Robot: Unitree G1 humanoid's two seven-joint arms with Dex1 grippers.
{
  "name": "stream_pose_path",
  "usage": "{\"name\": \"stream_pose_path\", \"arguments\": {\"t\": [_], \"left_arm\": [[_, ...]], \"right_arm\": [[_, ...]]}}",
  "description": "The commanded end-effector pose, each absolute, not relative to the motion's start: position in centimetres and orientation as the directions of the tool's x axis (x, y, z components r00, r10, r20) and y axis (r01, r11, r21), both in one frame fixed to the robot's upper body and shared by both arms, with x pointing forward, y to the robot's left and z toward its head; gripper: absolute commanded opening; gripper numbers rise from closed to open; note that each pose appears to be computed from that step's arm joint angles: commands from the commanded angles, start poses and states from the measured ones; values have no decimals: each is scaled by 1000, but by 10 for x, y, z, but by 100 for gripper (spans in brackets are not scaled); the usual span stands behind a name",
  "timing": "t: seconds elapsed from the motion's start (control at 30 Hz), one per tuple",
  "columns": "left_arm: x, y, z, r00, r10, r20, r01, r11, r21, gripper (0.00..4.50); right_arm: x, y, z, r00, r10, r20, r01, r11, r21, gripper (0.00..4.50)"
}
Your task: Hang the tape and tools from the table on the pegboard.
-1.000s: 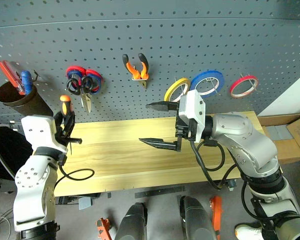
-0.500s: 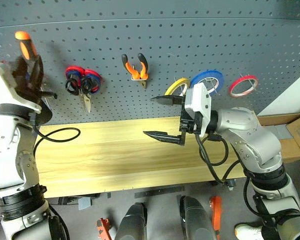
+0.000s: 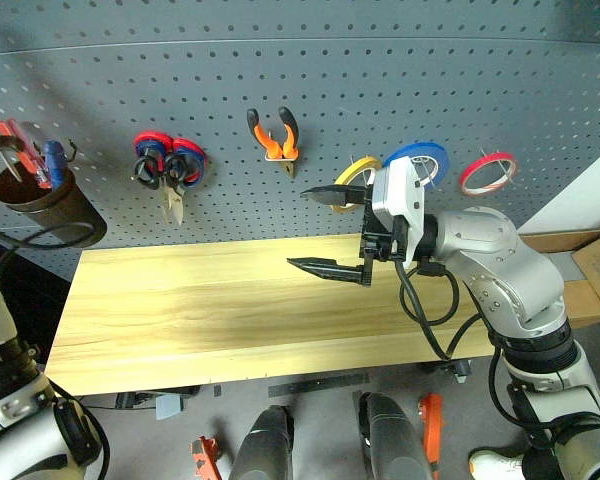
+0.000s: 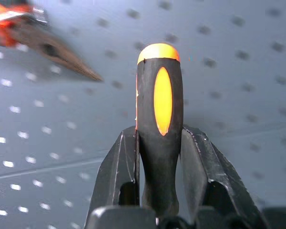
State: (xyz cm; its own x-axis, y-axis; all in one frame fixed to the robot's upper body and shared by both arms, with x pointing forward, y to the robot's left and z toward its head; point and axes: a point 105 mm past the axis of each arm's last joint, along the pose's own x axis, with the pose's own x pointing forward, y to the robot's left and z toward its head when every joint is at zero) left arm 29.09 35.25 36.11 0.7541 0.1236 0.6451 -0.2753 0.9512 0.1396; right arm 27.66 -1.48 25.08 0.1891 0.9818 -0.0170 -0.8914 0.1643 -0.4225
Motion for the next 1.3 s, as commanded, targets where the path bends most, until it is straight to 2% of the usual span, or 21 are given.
{"name": "stream_pose_path", "arguments": {"t": [0.03,0.3,0.57,0.8,0.93,1.07,1.13,1.23,1.3], "left_arm": [[279,349,384,695,97,713,-279,950,143,84],[293,353,353,738,108,666,-288,943,167,84],[299,366,312,774,181,607,-325,936,135,84],[290,373,307,726,252,639,-374,925,60,326],[286,367,323,678,254,690,-381,924,35,447],[281,352,357,596,239,767,-358,934,-12,447],[284,329,375,587,160,794,-310,950,38,447],[297,287,381,634,-16,773,-188,967,173,447],[308,234,367,686,-255,681,-28,927,374,447]], "right_arm": [[272,-16,262,181,983,13,-865,165,-474,450],[272,-15,262,181,983,19,-865,168,-473,450],[272,-15,262,187,982,23,-863,176,-474,450],[274,-18,260,198,980,17,-861,182,-476,450],[276,-20,259,205,979,16,-859,187,-477,450],[280,-25,262,221,975,29,-853,207,-480,450],[281,-28,266,229,972,50,-848,224,-480,450],[282,-33,269,239,968,71,-844,244,-478,450],[283,-37,271,252,964,89,-839,263,-475,450]]}}
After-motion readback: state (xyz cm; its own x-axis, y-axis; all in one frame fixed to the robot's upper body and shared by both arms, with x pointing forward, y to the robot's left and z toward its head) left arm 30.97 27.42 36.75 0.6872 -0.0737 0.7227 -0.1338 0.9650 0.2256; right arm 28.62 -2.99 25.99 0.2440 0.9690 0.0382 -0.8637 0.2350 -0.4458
